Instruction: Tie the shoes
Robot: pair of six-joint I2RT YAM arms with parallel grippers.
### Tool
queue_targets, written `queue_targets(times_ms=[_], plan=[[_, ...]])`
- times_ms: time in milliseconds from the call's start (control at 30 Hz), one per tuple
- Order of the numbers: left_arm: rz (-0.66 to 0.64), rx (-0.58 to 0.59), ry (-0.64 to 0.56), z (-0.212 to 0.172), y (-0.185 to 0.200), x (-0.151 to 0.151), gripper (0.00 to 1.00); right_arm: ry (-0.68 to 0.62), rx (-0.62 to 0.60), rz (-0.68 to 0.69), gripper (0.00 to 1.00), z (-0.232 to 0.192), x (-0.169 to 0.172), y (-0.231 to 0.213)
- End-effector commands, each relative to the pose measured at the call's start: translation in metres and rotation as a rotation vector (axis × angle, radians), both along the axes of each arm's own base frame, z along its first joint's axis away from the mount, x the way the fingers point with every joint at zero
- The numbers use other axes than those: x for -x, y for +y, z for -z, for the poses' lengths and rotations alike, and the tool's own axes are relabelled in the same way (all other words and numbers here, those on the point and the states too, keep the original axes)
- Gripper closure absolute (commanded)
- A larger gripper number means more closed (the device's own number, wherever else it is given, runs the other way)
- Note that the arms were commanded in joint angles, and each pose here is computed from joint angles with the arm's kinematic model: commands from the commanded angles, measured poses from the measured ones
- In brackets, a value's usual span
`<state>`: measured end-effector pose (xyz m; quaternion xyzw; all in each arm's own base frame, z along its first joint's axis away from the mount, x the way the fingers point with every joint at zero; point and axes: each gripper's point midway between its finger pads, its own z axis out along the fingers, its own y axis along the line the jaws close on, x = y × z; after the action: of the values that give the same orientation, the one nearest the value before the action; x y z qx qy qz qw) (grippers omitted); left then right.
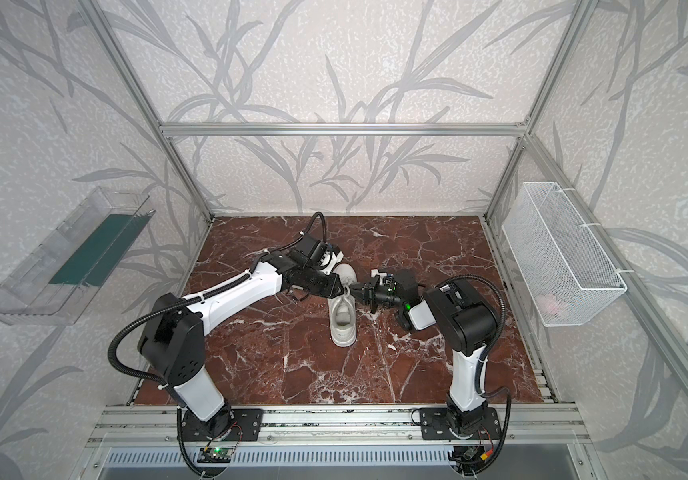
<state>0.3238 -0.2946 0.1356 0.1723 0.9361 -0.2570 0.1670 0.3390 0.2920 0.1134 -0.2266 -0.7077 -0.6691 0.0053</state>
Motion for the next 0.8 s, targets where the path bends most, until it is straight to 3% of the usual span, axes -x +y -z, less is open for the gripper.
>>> queue_targets(times_ms=[0, 767], plan=[[0.002, 0.023, -0.002, -0.004, -0.001, 0.002, 0.73, -0.029, -0.03, -0.017, 1.0, -0.008, 0.004, 0.002], [-0.01, 0.026, 0.019, 0.015, -0.002, 0.001, 0.75, -0.026, -0.07, -0.021, 1.0, -0.012, 0.005, 0.005]])
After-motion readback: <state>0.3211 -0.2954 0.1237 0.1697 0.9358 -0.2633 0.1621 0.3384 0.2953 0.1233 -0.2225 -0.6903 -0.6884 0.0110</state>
